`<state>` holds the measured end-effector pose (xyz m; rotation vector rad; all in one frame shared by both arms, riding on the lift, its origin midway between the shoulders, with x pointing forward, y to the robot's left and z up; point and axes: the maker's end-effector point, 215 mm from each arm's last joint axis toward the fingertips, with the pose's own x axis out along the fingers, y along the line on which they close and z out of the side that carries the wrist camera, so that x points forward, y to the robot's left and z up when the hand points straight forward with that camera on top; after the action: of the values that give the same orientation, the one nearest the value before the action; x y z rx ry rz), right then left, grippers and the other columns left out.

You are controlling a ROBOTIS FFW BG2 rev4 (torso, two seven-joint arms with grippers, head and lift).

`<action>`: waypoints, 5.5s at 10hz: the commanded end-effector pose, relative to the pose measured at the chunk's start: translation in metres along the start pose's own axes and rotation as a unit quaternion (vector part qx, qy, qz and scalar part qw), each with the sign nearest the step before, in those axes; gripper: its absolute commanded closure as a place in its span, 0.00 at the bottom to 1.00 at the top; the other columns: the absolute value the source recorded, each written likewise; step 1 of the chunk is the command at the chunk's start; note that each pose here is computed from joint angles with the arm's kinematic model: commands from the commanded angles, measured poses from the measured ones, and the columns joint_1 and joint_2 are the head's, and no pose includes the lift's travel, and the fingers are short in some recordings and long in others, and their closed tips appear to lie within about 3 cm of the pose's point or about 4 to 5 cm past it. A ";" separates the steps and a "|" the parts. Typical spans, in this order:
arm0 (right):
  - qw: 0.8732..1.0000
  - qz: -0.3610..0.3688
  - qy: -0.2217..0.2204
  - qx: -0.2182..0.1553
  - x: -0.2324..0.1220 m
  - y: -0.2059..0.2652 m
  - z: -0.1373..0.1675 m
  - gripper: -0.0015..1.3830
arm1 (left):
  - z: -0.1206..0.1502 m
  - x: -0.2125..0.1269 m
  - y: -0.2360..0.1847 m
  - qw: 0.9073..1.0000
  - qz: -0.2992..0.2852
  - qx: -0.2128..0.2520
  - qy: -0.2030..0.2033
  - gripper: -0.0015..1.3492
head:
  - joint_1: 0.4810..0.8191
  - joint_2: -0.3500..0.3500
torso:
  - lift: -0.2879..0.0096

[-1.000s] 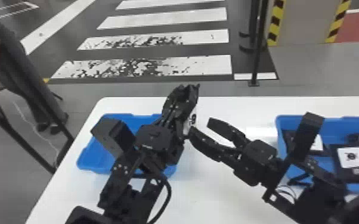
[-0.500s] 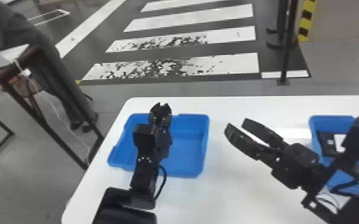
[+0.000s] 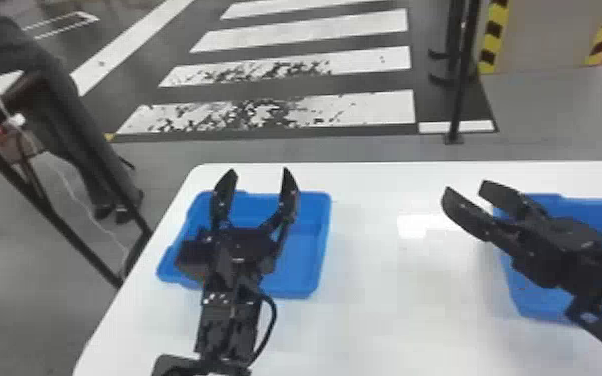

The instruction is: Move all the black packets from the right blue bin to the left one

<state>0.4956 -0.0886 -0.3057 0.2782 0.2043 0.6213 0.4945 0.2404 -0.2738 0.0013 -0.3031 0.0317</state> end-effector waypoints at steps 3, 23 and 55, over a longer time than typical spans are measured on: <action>0.981 -0.170 0.076 -0.060 -0.048 -0.126 -0.016 0.26 | 0.059 -0.043 -0.038 0.996 -0.032 -0.088 -0.013 0.09 | 0.63 0.60 | 0.50; 0.962 -0.200 0.179 0.054 -0.020 -0.194 -0.131 0.86 | 0.055 -0.045 -0.045 0.994 -0.048 -0.095 0.004 0.09 | 0.63 0.44 | 0.50; 0.951 0.221 -0.042 0.213 0.024 0.147 0.033 0.00 | 0.111 -0.042 -0.138 0.977 -0.152 -0.152 0.006 0.90 | 0.55 0.75 | 0.50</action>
<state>0.4409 0.0344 -0.2264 0.7875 0.1896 1.0095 0.4262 0.1006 -0.1814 -0.2545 -0.2879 -0.3187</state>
